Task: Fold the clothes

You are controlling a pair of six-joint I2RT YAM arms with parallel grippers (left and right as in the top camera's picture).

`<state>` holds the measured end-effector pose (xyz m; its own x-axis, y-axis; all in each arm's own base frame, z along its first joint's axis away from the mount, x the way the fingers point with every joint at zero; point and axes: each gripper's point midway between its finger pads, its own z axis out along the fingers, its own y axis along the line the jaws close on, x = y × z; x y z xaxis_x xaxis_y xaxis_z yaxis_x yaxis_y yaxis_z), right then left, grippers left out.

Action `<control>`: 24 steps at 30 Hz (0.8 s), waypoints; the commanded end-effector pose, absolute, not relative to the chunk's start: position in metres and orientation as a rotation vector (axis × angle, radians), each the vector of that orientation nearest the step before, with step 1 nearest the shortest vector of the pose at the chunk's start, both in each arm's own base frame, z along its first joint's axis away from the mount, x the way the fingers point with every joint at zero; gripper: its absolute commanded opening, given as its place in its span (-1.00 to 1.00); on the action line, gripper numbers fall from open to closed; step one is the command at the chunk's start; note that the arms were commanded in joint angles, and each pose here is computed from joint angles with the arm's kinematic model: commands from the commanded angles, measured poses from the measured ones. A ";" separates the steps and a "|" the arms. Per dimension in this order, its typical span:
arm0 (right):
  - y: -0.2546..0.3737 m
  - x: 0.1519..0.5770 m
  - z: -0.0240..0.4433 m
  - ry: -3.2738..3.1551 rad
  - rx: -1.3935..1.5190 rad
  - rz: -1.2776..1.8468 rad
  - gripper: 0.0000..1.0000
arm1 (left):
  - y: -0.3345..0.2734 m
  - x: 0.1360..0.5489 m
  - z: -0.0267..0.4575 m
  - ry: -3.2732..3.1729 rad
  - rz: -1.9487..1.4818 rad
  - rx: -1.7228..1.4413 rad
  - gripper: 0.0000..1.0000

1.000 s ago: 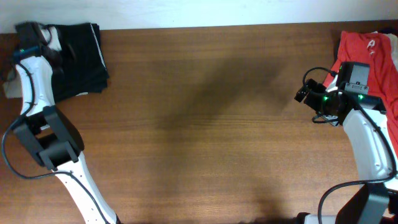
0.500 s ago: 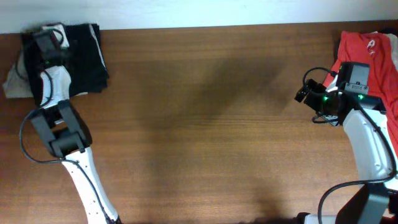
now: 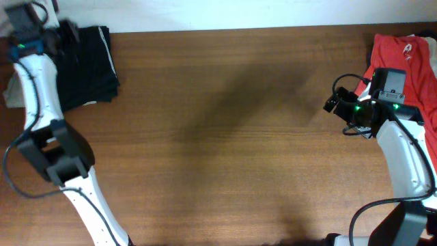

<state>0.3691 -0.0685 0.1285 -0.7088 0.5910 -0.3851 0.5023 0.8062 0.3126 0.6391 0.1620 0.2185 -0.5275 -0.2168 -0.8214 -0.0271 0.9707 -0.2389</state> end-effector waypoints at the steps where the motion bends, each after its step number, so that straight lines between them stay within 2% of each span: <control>1: -0.069 0.371 0.131 2.512 0.806 0.247 0.97 | 0.093 0.600 0.330 1.965 -0.526 0.084 0.33; 2: -0.069 0.371 0.131 2.512 0.806 0.246 0.97 | 0.088 0.593 0.338 1.967 -0.541 0.089 0.98; 14: -0.069 0.371 0.134 2.505 0.802 0.247 0.97 | 0.083 0.582 0.329 2.029 -0.576 0.056 0.98; 18: -0.068 0.368 0.164 2.427 0.767 0.249 0.97 | 0.083 0.582 0.329 2.029 -0.575 0.056 0.98; 24: -0.063 0.350 0.238 2.229 0.683 0.250 0.97 | 0.083 0.582 0.329 2.029 -0.575 0.056 0.98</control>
<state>0.3601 -0.0662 0.1951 -0.6235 0.5697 -0.5355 0.4409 0.8218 0.3609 0.5810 0.0861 0.3340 -0.5034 -0.1961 -0.8415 0.2571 0.8958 -0.3626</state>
